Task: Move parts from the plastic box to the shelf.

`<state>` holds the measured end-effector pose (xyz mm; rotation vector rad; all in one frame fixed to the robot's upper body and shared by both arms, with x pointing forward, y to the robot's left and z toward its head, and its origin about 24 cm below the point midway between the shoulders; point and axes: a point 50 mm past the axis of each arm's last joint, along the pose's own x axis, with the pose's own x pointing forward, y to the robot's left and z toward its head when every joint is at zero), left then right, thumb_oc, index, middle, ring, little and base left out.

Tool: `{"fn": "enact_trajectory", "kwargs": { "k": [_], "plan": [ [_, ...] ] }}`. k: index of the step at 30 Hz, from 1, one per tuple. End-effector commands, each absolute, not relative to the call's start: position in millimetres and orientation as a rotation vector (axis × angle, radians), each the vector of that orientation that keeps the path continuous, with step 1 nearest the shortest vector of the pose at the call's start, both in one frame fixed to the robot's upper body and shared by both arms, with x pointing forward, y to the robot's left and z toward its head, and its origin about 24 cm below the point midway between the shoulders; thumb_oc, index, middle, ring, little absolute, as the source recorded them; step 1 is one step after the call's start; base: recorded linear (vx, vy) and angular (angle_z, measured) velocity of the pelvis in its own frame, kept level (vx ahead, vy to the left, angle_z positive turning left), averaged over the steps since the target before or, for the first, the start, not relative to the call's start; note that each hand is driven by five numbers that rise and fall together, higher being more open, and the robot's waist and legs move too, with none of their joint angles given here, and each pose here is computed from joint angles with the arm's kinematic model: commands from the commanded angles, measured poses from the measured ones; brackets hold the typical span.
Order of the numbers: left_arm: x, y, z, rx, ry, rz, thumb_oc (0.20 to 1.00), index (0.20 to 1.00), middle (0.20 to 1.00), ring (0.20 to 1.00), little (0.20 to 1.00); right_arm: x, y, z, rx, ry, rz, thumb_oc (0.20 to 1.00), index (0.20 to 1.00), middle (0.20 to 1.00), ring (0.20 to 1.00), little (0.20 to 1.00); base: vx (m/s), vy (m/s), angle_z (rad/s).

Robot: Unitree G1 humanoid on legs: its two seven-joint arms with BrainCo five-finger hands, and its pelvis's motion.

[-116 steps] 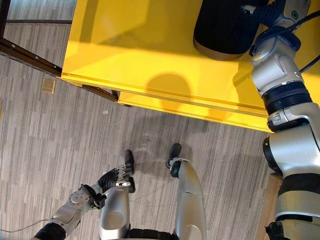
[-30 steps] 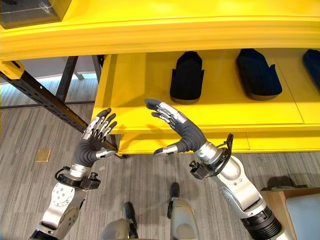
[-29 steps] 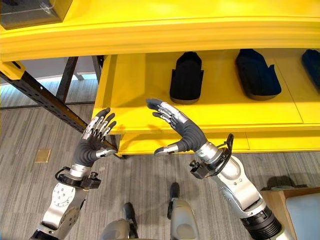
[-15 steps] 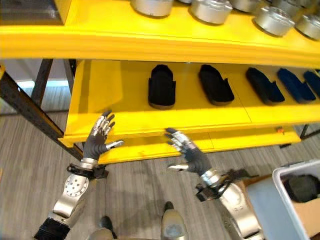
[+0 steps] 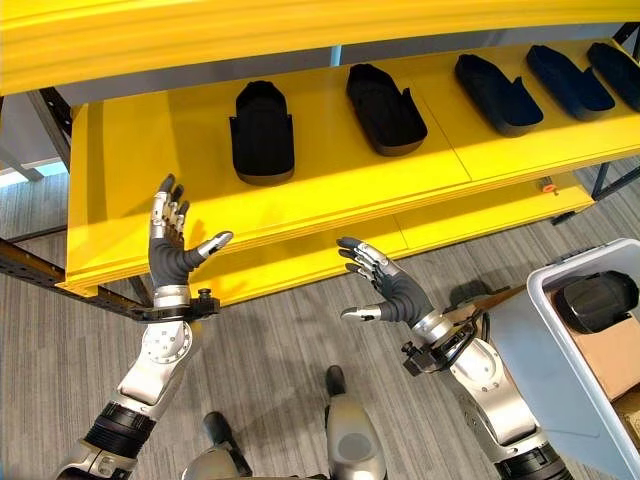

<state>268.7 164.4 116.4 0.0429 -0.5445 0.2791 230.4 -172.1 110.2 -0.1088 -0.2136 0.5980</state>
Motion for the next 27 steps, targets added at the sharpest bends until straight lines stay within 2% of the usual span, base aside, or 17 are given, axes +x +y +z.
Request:
{"fn": "enact_trajectory", "kwargs": {
  "k": [1,6,27],
  "plan": [
    [268.4,176.5,131.7,0.127,-0.637,0.354,1.000,1.000,1.000,1.000,1.000,228.2,-161.2,137.6,-0.059,-0.393,0.614,1.000,1.000,1.000,1.000,1.000,0.00,0.000,0.00],
    [275.3,179.4,134.4,0.166,-0.656,0.460,1.000,1.000,1.000,1.000,1.000,227.2,-159.4,136.0,-0.064,-0.386,0.630,1.000,1.000,1.000,1.000,1.000,0.00,0.000,0.00],
    [320.2,172.2,146.6,0.263,-0.567,0.522,1.000,1.000,1.000,1.000,1.000,230.9,-155.0,148.0,-0.105,-0.417,0.655,1.000,1.000,1.000,1.000,1.000,-0.01,0.011,-0.09]
  ]
}}
